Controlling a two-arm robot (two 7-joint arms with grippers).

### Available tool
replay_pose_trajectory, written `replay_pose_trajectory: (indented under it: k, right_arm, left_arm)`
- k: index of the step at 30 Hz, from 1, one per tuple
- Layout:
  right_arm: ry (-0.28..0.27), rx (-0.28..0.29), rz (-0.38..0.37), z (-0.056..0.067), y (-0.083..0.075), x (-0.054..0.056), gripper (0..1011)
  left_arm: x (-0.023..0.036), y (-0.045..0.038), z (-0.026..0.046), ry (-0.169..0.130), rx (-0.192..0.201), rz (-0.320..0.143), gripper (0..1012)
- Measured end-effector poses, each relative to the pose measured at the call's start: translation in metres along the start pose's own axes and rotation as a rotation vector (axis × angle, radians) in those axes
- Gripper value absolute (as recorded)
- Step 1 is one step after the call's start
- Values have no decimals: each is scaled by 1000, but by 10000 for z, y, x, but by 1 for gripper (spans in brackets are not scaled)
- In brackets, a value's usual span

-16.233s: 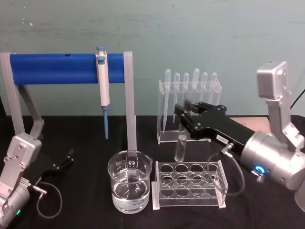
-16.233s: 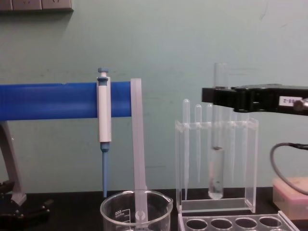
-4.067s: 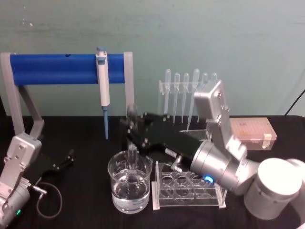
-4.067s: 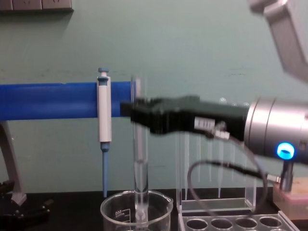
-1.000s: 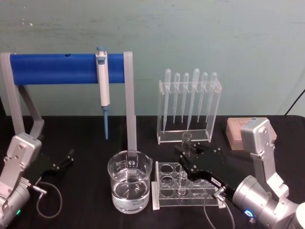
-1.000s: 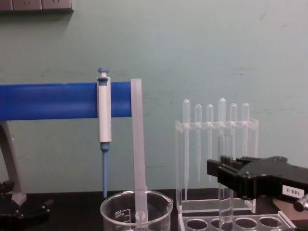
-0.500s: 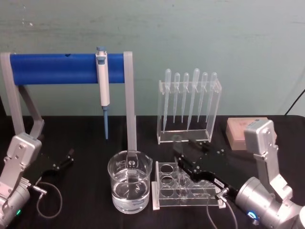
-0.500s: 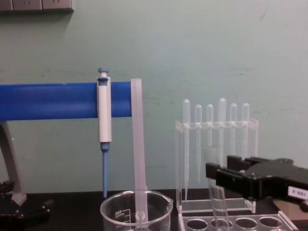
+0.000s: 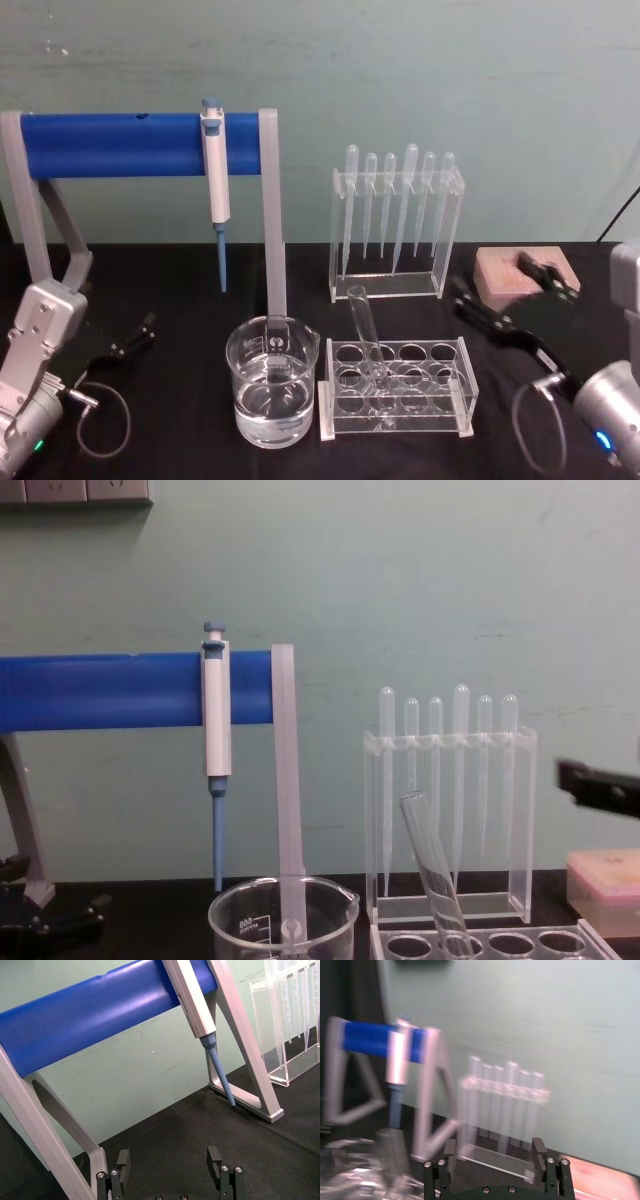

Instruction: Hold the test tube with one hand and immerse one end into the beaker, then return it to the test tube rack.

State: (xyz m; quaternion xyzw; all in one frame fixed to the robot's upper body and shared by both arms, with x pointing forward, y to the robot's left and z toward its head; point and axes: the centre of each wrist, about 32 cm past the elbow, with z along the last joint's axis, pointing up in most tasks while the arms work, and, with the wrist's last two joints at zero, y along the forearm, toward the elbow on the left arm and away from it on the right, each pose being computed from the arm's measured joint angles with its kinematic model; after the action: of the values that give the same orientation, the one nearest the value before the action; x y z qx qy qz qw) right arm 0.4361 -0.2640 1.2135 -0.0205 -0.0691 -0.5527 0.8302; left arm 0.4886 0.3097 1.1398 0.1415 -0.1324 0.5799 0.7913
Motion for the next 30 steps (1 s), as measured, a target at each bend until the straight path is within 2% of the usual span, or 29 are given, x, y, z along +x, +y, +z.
replay_pose_trajectory:
  k: [2, 3, 6, 10, 14, 22, 30]
  right_arm:
    - [-16, -23, -48, -56, -9, 16, 1000]
    - [-39, -47, -102, -121, -9, 24, 1002]
    - [-74, -92, -170, -263, 7, 41, 1002]
    - [-112, -132, -224, -441, 42, 69, 1002]
    - [-148, -136, -244, -608, 94, 101, 1002]
    - [-180, -91, -232, -695, 121, 163, 1002]
    - [-188, -88, -227, -707, 123, 170, 1002]
  left_arm:
    - [0, 0, 0, 0, 0, 0, 1000]
    - [0, 0, 0, 0, 0, 0, 1000]
    - [0, 0, 0, 0, 0, 0, 1000]
    - [0, 0, 0, 0, 0, 0, 1000]
    - [0, 0, 0, 0, 0, 0, 1000]
    - [0, 0, 0, 0, 0, 0, 1000]
    - [0, 0, 0, 0, 0, 0, 1000]
